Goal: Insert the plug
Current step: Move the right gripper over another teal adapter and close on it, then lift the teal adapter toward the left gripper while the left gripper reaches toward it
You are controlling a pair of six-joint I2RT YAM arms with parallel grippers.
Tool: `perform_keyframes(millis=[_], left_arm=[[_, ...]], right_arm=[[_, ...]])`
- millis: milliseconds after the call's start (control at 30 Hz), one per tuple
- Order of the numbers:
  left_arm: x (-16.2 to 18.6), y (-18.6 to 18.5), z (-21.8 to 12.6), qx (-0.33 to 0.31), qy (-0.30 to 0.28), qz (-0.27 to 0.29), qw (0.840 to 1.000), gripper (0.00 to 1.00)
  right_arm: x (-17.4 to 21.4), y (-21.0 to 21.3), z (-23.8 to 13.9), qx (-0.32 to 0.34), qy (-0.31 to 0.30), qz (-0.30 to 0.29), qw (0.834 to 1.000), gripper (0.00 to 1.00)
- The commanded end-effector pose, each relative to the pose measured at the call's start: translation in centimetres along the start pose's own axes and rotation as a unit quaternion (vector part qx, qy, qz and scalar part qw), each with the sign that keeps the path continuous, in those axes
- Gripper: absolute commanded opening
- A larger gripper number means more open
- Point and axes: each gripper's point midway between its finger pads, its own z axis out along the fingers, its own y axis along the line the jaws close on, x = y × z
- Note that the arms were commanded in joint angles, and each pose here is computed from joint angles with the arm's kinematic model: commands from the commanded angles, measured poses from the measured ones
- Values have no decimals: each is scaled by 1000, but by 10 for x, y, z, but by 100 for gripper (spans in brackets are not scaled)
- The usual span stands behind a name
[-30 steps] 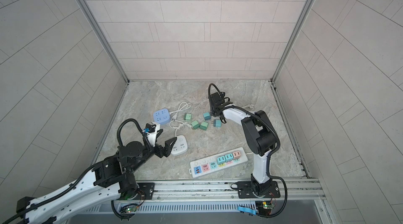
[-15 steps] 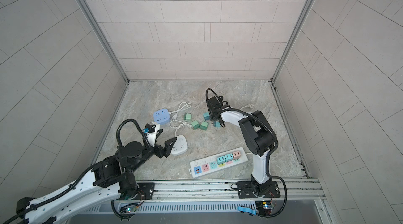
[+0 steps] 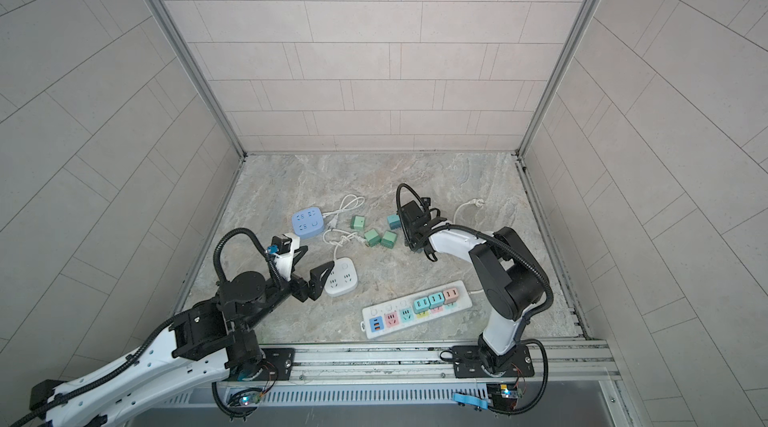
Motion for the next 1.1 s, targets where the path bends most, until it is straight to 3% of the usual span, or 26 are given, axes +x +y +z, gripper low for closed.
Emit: perform_keyframes(millis=[0,367,633,933,1067], left_arm=[[0,2,-1,-1,-3,-13,1000,92],[-5,1,-7,7,-14,-23,1000,92],[-2,-1,-5,11,-6,-25,1000,93],[-2,-3,-5,16,-2,-27,999,93],[-3,-4,-3,16,-3,-29,999,93]], right_arm=[[7,4,-4,-25,2,16,1000,83],[27,8,-15,-63,12,19,998,82],[34,10,-7,-59,26,10,998,63],[39,15,-1,-62,35,3,997,63],[40,16,1,-62,40,-3,997,51]])
